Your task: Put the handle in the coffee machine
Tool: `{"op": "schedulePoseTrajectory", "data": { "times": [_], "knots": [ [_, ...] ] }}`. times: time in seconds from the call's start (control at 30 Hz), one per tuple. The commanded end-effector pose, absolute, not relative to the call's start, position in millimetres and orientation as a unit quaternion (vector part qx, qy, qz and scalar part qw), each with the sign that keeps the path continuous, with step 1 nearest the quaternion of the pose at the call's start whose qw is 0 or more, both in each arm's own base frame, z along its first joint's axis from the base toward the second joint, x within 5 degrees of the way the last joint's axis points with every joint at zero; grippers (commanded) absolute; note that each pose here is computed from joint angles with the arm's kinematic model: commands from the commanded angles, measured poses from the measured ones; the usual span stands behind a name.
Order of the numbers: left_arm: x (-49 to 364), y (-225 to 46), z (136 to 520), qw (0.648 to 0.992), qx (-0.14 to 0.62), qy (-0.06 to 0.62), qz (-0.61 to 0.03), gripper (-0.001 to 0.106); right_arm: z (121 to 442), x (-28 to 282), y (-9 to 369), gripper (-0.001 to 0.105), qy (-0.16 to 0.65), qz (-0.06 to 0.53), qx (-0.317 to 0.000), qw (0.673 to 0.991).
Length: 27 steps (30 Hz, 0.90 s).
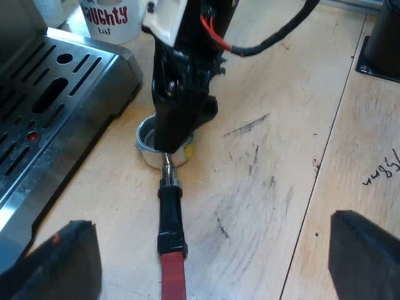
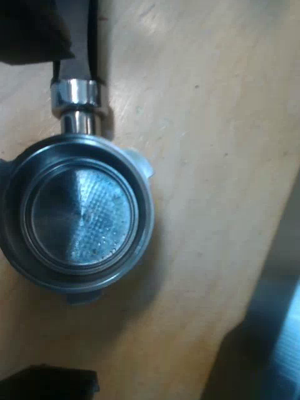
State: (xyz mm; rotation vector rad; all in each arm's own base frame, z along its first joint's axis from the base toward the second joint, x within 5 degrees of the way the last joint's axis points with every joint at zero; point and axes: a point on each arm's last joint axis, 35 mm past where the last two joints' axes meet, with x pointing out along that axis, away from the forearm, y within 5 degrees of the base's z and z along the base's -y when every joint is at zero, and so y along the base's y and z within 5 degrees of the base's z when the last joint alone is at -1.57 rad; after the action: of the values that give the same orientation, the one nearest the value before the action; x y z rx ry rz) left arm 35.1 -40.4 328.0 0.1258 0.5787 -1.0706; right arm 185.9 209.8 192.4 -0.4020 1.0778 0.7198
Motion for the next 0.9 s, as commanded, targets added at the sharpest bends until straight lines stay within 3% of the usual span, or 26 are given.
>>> {"op": "schedulePoseTrajectory", "data": {
  "times": [0.03, 0.7, 0.9],
  "knots": [
    [34, -40, 329, 0.821, 0.054, 0.267, -0.502, 0.075, 187, 190, 213, 0.105, 0.502, 0.341, -0.200, 0.769],
    [35, -40, 329, 0.821, 0.056, 0.266, -0.503, 0.075, 168, 195, 219, 0.105, 0.485, 0.377, -0.264, 0.744],
    [39, -42, 321, 0.820, 0.056, 0.269, -0.502, 0.075, 162, 196, 220, 0.105, 0.490, 0.373, -0.270, 0.740]
  ]
}}
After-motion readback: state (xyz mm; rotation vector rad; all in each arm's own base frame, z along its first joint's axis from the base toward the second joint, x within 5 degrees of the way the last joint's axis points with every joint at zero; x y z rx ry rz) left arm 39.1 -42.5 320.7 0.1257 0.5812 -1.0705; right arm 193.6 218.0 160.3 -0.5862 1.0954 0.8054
